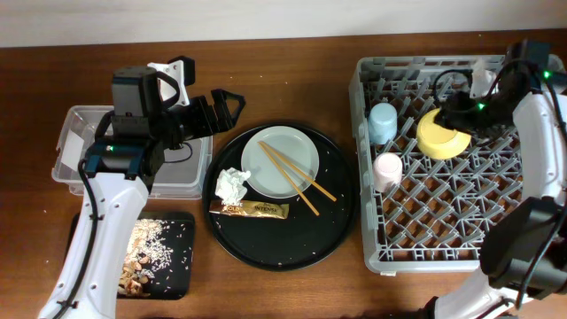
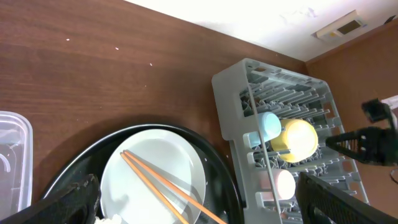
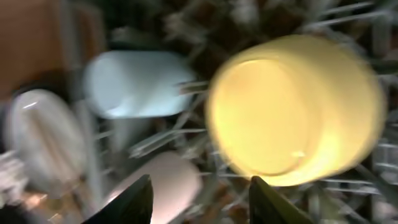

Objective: Sort waste into correct bins and load items into the dishwasher rack
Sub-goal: 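Move the right gripper to the plate and grasp one chopstick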

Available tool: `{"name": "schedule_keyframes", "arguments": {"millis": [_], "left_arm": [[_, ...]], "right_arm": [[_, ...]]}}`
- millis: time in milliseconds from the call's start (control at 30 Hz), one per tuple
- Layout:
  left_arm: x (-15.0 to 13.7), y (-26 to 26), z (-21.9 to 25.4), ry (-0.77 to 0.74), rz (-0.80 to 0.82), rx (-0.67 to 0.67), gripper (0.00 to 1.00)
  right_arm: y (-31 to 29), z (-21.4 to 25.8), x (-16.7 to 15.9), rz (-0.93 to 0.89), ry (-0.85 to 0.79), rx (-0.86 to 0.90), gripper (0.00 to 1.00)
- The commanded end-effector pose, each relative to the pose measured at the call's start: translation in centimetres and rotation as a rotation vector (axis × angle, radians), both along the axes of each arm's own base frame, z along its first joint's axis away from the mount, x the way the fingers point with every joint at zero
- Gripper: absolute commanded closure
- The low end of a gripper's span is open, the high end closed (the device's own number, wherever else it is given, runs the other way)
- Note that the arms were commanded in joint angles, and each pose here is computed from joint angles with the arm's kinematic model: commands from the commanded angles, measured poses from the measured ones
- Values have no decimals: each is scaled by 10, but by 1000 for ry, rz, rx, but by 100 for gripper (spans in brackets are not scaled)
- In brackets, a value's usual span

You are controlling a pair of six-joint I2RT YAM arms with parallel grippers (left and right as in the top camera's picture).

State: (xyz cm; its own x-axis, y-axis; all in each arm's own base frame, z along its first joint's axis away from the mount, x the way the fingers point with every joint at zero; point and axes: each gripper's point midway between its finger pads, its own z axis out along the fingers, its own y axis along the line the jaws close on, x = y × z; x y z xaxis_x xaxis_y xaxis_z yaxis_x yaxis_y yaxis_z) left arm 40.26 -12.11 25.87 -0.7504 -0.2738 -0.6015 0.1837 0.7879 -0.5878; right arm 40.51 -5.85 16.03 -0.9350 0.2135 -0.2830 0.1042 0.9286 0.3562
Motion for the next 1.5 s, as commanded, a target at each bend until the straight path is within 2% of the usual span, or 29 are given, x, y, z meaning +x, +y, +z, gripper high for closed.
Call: {"name": "schedule_keyframes", "arguments": {"millis": [0,67,233,333,433,567,733,833,1033,1100,1167,1267,1467], "left_arm": [[-1,0,9,-24,0,-1,1],[-1,0,9,-24,0,-1,1],[-1,0,9,-24,0,-1,1],[-1,0,9,-24,0,-1,1],[-1,0,9,-24,0,-1,1],[-1,0,9,-24,0,-1,1],[-1,0,9,-24,0,-1,1],[-1,0,9,-24,0,-1,1],[-1,0,9,-24,0,-1,1],[-1,0,9,-24,0,-1,1],[-1,0,9,-24,0,-1,1],[-1,0,9,-24,0,-1,1],[-1,0,9,-24,0,-1,1]], "right_arm": [[67,39,-5,208,-109,258,51],[108,36,-23,345,-49,269,51],[183,9,-56,608,77,25,51],[241,3,-81,785,86,1,51],[271,-7,-98,885,78,-34,50],[295,-44,-113,971,62,-70,50],[307,-106,-123,1004,0,-69,50],[310,-123,-119,993,-50,-64,50],[319,-120,-114,988,-91,-28,50],[330,-108,-114,1003,-107,36,50],[337,-94,-102,993,-149,37,50],[330,-91,-80,922,-185,-57,50],[320,-109,-77,906,-151,-119,50]]}}
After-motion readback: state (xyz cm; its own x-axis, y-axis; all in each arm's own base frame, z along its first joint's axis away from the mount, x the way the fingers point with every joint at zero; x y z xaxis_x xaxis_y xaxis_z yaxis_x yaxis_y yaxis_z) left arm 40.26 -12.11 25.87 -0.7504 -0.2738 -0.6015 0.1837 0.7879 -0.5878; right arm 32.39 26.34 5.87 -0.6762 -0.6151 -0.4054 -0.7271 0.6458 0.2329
